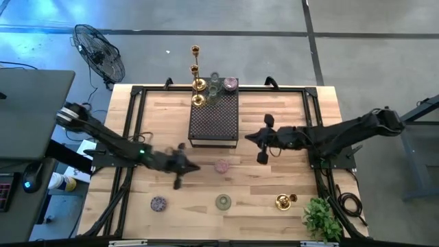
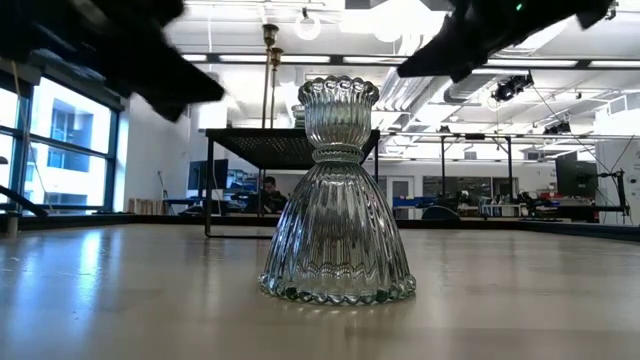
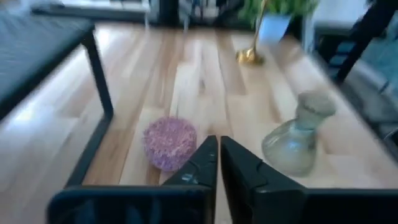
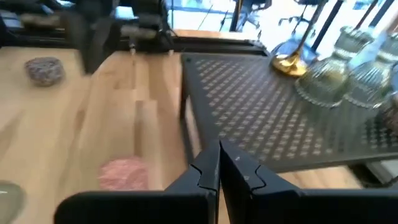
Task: Pick & Place candle stick holders
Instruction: Put the pink patterned scented candle on the shelf
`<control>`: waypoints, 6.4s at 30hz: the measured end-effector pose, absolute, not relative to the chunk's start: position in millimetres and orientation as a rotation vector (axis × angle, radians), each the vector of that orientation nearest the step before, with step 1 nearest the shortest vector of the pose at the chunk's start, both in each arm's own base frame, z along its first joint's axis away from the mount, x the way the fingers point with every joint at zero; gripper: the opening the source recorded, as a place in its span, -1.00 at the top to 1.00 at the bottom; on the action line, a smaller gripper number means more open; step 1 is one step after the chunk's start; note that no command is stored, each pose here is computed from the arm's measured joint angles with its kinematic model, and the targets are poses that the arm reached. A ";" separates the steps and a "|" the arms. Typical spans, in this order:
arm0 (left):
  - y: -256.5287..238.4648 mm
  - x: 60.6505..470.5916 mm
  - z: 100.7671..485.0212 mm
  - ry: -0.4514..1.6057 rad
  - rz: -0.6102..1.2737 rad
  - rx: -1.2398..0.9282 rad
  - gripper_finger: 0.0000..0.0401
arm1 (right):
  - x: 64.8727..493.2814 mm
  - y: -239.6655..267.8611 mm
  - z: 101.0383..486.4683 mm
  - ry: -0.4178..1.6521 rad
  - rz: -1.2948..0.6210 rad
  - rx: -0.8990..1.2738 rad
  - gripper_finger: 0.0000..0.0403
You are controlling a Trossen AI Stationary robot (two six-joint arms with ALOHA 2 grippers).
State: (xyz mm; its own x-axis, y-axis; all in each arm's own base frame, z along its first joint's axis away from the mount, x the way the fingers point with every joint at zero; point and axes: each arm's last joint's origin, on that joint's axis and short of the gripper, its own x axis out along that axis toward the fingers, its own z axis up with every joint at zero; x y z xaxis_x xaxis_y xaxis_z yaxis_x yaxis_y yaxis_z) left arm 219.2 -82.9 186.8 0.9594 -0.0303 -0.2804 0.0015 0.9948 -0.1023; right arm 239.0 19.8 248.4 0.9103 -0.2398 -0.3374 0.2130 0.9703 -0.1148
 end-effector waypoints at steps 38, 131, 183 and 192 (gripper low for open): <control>-6.7 139.4 151.5 0.121 0.234 -0.128 1.00 | 389.2 101.3 187.2 0.973 -0.217 0.106 -0.58; -7.2 138.8 147.6 0.157 0.221 -0.147 1.00 | 362.1 -164.5 292.8 0.913 -0.652 0.347 -0.44; -7.1 138.7 147.5 0.158 0.223 -0.147 1.00 | 374.8 -171.0 273.9 0.911 -0.653 0.245 -0.61; -7.2 138.7 147.5 0.159 0.220 -0.147 1.00 | 376.3 -171.4 275.2 0.902 -0.655 0.202 -0.61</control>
State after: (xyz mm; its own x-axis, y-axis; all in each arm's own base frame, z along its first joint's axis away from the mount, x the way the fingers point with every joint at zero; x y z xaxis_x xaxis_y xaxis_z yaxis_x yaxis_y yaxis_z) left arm 138.7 -7.2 147.5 0.9635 0.2049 -0.1721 -0.2281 0.9653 -0.1275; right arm 376.3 -171.4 275.2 0.4426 -0.4420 -0.7802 0.6055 0.7891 -0.1036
